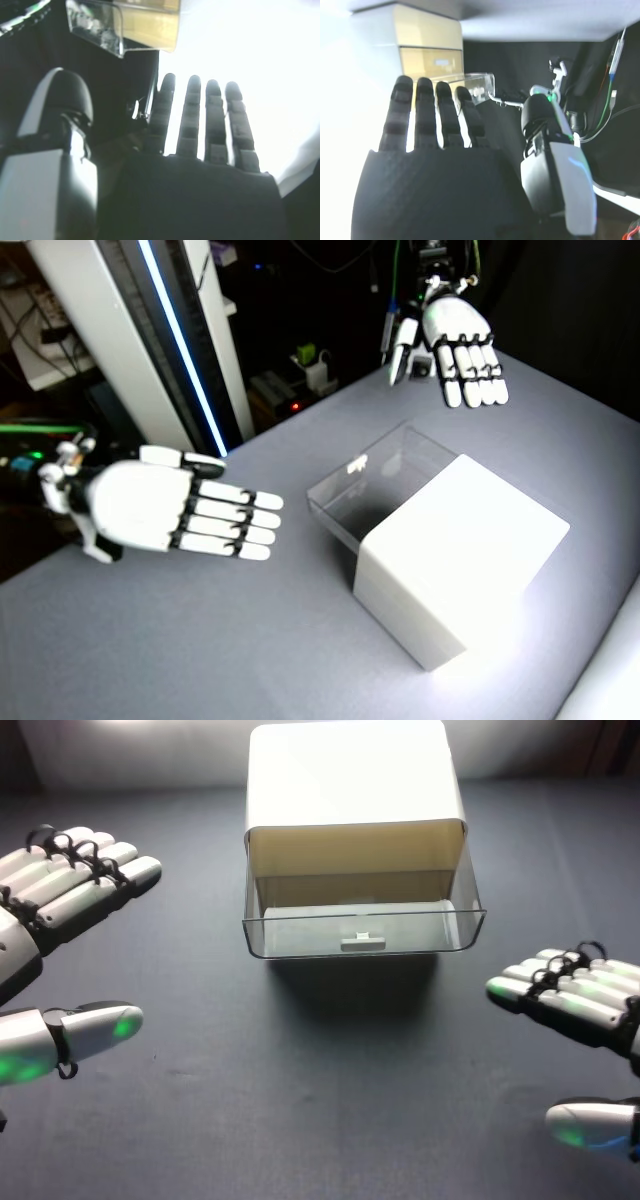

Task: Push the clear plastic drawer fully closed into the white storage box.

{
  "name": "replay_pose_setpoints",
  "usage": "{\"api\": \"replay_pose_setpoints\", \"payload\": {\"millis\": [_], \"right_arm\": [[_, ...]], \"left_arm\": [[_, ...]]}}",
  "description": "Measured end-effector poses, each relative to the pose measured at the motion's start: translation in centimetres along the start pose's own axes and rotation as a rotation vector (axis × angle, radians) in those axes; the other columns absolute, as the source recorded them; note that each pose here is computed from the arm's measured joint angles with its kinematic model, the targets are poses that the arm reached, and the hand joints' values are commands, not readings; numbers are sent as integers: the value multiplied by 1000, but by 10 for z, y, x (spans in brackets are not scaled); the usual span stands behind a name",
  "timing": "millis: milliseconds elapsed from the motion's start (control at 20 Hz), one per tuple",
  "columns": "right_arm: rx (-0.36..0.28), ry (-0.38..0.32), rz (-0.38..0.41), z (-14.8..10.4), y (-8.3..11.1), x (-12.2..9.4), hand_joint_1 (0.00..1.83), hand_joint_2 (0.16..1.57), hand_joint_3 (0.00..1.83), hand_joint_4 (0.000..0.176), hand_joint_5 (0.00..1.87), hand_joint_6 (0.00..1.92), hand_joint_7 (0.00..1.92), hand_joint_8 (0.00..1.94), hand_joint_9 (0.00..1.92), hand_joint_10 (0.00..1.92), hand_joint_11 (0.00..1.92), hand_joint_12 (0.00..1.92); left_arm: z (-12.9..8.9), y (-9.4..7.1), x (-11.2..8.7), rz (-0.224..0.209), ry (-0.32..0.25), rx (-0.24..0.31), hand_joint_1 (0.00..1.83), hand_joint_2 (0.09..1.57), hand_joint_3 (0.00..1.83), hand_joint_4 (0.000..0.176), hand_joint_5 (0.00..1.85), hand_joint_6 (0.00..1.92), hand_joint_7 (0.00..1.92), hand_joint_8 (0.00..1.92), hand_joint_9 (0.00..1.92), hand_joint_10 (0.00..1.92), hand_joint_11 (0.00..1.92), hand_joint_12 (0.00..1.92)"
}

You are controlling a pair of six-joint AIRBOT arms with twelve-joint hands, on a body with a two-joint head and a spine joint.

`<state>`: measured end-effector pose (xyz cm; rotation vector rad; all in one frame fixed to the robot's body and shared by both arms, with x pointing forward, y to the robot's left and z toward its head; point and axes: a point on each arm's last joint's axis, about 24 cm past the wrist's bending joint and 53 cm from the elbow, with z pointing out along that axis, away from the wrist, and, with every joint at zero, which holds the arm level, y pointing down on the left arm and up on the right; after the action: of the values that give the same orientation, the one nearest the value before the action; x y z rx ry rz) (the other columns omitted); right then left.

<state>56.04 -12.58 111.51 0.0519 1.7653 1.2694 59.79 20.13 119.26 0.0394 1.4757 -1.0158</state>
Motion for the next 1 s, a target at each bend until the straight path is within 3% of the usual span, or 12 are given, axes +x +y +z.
{"api": "replay_pose_setpoints", "payload": {"millis": [100,150,300,500,600,700,950,1000], "right_arm": [[-36,28,47,13,4,12,176,1392,0,0,17,4,17,3,67,9,0,371],[-53,37,69,18,7,16,222,1396,0,0,22,4,32,5,113,23,0,560],[-108,70,120,37,17,31,238,1412,2,0,56,8,86,8,181,36,0,900],[-183,102,137,59,38,41,356,1412,0,0,109,15,157,13,252,46,0,1032],[-216,107,125,65,47,42,363,1411,0,0,123,12,152,2,272,42,0,1000],[-250,89,128,77,58,37,380,1411,0,0,104,2,122,1,247,25,0,965],[-267,65,124,85,62,28,330,1410,0,0,38,0,77,3,160,3,0,985],[-269,67,121,86,62,28,308,1416,2,0,14,3,57,4,132,5,0,894]], "left_arm": [[0,0,0,-2,-3,-1,157,1293,5,20,0,0,0,0,0,0,0,0],[-1,-1,0,-8,-8,0,200,1303,6,16,0,0,0,0,0,0,0,0],[-1,-2,-3,-4,-16,4,473,1356,10,16,0,0,0,0,0,0,0,0],[-4,2,-12,9,-39,-12,541,1410,23,15,0,0,0,0,0,0,0,0],[-5,1,-12,10,-37,-12,548,1421,18,20,0,0,0,0,0,0,0,0],[-7,5,-15,7,-48,-26,599,1417,10,11,0,0,0,0,0,0,0,0],[-7,6,-15,6,-52,-30,773,1412,2,4,0,0,0,0,0,0,0,0],[-7,6,-16,6,-52,-30,803,1416,2,2,0,0,0,0,0,0,0,0]]}}
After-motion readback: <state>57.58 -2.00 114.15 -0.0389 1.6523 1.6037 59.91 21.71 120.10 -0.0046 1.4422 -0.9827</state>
